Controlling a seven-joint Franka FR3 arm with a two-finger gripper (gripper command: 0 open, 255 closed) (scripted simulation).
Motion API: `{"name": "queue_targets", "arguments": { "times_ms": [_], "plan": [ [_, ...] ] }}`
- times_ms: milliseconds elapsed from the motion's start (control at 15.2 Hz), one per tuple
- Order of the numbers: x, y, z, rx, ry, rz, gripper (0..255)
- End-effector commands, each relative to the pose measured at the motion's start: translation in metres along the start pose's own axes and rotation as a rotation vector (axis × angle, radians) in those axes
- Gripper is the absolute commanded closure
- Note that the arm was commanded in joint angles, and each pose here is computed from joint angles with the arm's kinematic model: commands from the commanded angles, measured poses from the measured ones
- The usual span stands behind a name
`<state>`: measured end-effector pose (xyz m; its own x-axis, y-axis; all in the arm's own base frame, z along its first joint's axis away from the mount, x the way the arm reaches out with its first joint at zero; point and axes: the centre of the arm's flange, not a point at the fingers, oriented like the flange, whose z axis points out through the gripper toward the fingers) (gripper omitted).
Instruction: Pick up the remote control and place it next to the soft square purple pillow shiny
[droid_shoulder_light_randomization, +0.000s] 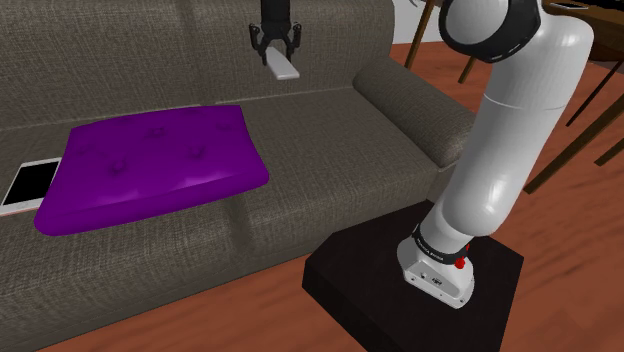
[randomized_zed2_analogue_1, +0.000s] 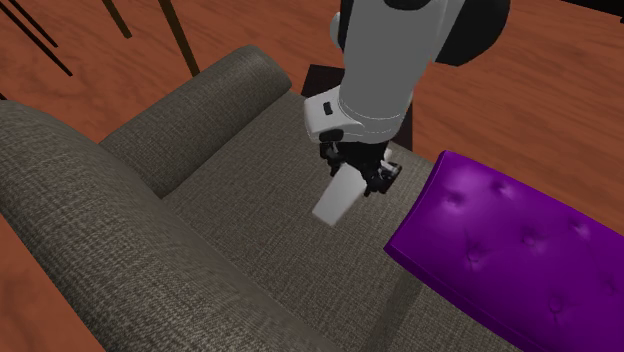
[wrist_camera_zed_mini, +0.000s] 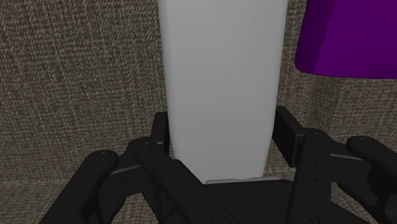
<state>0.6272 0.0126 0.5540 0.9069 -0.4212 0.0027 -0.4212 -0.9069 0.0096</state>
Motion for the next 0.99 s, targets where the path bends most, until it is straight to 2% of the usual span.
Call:
{"name": "queue_targets", "arguments": {
  "times_ms": [0, 66, 924],
  "plan": [
    [-0.012, -0.021, 0.001, 0.0, 0.0, 0.002, 255],
    [-0.021, -0.038, 0.001, 0.0, 0.0, 0.002, 255],
    [-0.021, -0.039, 0.069, 0.0, 0.0, 0.002, 255]
  ]
}}
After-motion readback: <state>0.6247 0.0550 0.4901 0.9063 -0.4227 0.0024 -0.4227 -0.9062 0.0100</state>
